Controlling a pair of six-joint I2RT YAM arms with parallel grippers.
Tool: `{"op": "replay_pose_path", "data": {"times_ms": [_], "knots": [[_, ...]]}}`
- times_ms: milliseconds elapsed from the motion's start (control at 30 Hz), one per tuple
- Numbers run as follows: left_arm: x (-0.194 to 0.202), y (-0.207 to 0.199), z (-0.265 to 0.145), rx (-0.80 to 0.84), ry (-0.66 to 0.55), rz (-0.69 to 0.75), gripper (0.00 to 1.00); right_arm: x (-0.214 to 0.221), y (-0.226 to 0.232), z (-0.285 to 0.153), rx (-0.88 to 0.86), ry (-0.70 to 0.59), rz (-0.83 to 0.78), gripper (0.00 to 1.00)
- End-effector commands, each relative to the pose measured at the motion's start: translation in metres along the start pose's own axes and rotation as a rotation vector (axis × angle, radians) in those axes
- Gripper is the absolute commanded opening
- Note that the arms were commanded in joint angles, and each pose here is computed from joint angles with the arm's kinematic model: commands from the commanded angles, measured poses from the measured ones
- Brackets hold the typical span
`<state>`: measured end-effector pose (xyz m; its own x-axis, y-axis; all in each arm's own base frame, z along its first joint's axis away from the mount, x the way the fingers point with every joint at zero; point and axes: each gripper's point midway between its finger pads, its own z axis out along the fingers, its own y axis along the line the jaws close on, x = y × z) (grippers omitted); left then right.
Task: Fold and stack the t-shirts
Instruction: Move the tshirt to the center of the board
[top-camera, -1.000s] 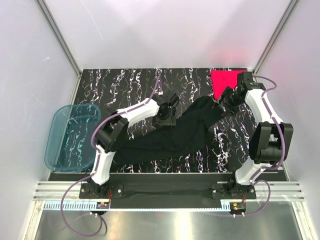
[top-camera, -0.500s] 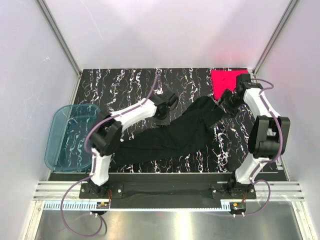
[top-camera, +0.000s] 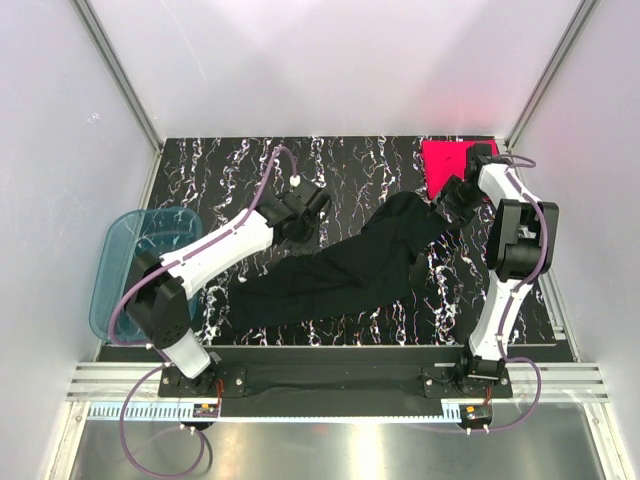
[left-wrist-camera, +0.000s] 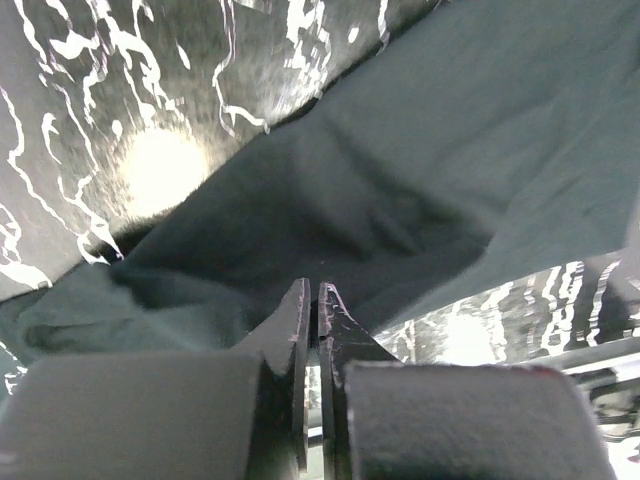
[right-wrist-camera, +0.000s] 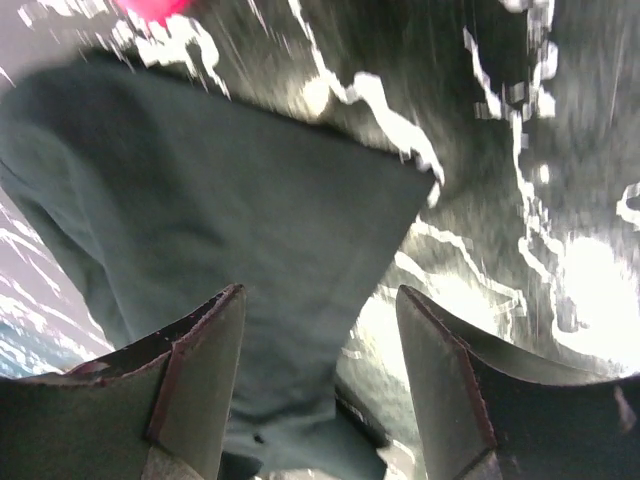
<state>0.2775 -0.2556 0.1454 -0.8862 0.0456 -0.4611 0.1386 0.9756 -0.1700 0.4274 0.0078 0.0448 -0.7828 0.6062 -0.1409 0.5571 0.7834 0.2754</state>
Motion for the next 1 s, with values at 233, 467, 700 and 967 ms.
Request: {"op": "replay_pose_path", "data": {"times_ms": [233, 467, 700, 967], "knots": [[0.029, 0.007, -0.002, 0.047, 0.017, 0.025, 0.0, -0.035, -0.018, 0.02, 0.139, -0.067, -0.04, 0.69], [0.085, 0.034, -0.002, 0.056, 0.078, -0.019, 0.0, -0.044, -0.027, 0.031, 0.2, -0.065, -0.069, 0.63], [0.104, 0.044, 0.002, 0.047, 0.095, -0.043, 0.0, -0.031, -0.021, 0.036, 0.142, -0.026, -0.058, 0.32], [0.122, 0.036, 0.007, 0.077, 0.132, -0.039, 0.0, -0.018, -0.027, -0.024, 0.154, -0.09, -0.074, 0.0]]}}
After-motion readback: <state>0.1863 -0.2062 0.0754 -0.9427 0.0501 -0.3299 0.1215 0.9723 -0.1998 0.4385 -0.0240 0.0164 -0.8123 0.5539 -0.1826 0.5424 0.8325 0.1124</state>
